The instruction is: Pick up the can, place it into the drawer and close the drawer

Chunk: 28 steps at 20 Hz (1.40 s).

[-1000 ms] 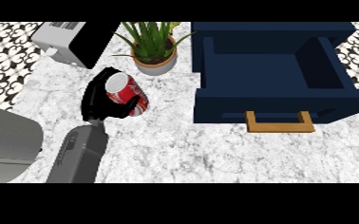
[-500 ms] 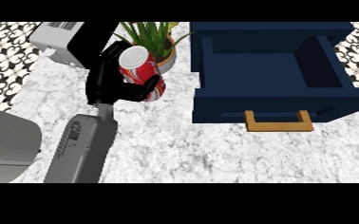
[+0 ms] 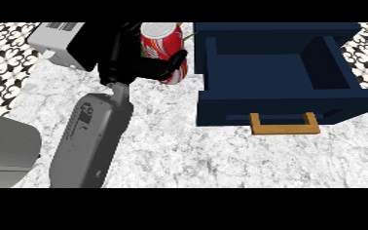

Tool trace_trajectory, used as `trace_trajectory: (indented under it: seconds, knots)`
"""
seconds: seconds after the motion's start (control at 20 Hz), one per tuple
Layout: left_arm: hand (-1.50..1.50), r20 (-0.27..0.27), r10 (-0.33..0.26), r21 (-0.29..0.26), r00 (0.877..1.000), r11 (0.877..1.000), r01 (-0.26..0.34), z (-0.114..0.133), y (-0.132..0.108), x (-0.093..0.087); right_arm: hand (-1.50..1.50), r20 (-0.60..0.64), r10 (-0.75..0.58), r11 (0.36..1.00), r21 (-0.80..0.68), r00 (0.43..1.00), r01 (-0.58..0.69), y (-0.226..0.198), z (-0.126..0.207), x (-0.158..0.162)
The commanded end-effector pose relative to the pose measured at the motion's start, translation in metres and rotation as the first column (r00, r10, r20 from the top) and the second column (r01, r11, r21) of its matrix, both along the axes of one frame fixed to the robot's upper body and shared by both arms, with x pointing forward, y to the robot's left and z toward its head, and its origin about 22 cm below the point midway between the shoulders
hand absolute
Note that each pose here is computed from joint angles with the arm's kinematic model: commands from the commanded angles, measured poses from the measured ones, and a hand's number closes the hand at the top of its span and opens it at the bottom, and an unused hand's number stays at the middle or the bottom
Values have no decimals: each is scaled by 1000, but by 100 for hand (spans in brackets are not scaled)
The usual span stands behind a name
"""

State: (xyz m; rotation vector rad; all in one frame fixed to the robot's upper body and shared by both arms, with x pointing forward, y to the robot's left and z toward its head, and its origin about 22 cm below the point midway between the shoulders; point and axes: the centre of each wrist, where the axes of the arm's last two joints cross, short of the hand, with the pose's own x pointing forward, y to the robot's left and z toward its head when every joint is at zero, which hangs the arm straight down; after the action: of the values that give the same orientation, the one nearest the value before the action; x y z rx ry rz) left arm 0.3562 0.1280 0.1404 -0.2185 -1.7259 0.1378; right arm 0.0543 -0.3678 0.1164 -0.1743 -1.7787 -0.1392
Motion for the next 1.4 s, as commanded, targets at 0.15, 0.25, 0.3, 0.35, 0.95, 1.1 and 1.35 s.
trace_trajectory:
  seconds: [0.15,0.25,0.3,0.35,0.95,1.1,1.35]
  knots:
    - [150,11,-4,11,1000,1000,3,26,-33,19,-150,13,-7,1000,2,1000,7,0,5,9]
    - [150,9,-15,26,1000,1000,15,41,-53,31,-150,16,12,1000,8,1000,-12,13,2,15]
    - [150,9,-10,20,1000,1000,10,46,-58,26,-150,4,17,1000,-4,1000,-17,5,12,26]
    - [150,12,-8,35,1000,999,7,59,-65,34,-150,5,16,1000,3,1000,-16,8,4,17]
    - [150,4,-22,58,1000,998,22,78,-109,47,-150,14,14,1000,13,1000,-14,4,7,16]
    - [150,11,-13,69,1000,998,12,75,-114,58,-150,23,22,1000,14,999,-23,2,4,24]
    - [150,2,5,83,1000,997,-5,85,-128,64,-150,24,31,1000,6,999,-31,-2,11,29]
